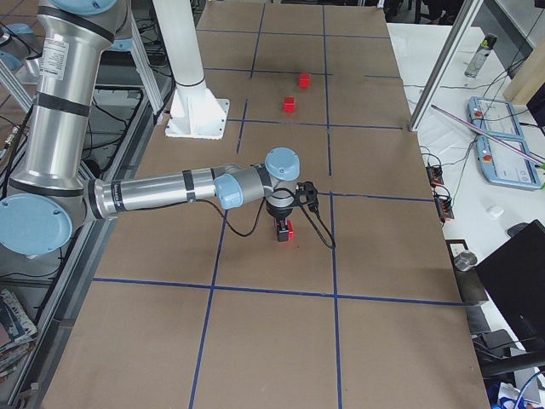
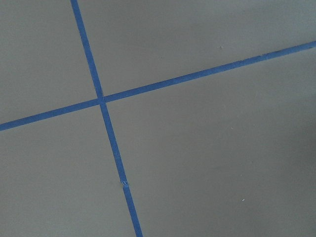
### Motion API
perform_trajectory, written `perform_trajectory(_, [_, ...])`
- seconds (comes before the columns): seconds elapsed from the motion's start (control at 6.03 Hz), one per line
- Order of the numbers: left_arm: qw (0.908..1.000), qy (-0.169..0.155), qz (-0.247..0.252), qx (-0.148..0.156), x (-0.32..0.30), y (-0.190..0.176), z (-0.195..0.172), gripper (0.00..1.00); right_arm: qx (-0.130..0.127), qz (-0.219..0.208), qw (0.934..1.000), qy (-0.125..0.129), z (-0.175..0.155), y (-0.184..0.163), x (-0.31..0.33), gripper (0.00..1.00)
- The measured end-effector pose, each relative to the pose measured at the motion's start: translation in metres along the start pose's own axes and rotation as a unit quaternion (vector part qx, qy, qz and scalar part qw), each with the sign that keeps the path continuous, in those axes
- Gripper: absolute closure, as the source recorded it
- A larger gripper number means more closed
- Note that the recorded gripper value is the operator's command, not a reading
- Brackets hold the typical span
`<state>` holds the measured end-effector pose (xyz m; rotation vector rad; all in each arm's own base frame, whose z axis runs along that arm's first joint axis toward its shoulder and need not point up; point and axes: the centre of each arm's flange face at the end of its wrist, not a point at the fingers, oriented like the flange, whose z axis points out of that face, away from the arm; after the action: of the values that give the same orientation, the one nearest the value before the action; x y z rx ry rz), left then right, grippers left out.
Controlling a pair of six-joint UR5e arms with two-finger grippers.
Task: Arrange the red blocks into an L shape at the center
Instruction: 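Reach the right gripper down and grasp the outlying red cube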
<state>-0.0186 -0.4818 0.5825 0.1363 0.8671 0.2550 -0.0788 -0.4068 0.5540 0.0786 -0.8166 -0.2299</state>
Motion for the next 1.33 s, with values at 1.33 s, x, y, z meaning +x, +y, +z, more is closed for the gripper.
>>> perform_trajectory(1.33, [0.9999,0.002,0.017,0.000,0.009,-0.003,0.008,0.00,-0.041,-0.012,0.9976,0.054,0.118,-0.052,-0.066,0.04])
